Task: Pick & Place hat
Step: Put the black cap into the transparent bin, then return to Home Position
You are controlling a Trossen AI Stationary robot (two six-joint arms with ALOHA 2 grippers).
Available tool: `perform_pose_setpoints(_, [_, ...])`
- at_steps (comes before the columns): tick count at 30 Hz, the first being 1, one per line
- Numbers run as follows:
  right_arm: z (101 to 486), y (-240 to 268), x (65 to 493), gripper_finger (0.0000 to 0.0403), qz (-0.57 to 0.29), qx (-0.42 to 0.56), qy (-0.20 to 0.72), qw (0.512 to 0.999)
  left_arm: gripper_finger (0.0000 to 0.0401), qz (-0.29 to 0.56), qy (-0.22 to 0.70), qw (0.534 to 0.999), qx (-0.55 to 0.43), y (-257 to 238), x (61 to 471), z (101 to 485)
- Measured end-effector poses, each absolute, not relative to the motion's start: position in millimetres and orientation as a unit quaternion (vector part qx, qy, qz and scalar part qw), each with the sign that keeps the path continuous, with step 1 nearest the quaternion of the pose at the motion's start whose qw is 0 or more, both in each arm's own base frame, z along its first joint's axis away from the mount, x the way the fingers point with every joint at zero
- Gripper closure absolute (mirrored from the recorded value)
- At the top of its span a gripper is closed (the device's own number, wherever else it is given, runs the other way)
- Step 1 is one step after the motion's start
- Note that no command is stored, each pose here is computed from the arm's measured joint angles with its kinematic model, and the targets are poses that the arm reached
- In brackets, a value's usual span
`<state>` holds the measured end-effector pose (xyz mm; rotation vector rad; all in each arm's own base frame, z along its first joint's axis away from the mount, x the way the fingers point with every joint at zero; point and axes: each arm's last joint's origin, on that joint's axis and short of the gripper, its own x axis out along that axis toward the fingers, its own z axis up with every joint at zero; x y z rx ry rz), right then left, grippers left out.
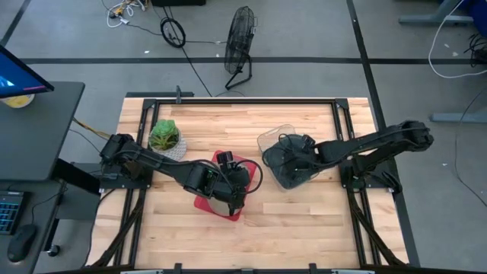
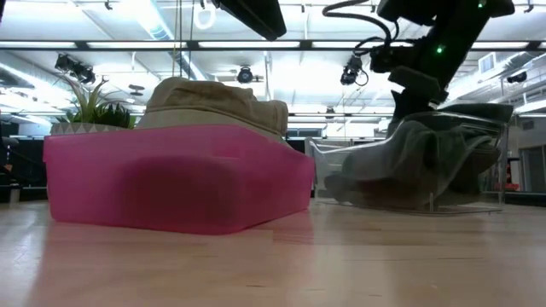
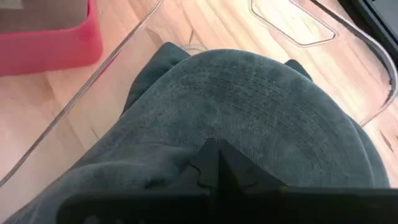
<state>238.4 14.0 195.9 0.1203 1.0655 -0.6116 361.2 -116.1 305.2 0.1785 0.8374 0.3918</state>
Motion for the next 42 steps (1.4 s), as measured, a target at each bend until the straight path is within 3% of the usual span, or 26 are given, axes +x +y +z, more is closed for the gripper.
perform_pose_setpoints(7, [197,14,241,0.0403,-0.267,0.046,0.498,0.824,0.0208,0.189,0.404,0.891,0.086,-116,361,305])
perform_pose_setpoints(14, [261,26,239,0.04,-0.222,0.067,0.46,0.857,0.0208,0.179,0.394,0.897,0.091,-121,351,316])
perform_pose_setpoints(23, [330,54,212,0.0386,-0.163,0.031,0.336,0.927,0.0208,0.236,0.315,0.917,0.059,-120,283,378])
perform_pose_setpoints(33, [334,68,174,0.04,-0.061,-0.019,0.263,0.963,0.0229,0.261,0.297,0.918,0.025,-126,199,403])
perform_pose_setpoints(37, [323,62,157,0.0399,-0.038,-0.003,0.221,0.975,0.0252,0.259,0.276,0.925,0.004,-134,184,384])
perform_pose_setpoints(42, [301,57,142,0.0399,0.014,0.017,0.168,0.985,0.0284,0.22,0.282,0.933,-0.033,-143,194,329])
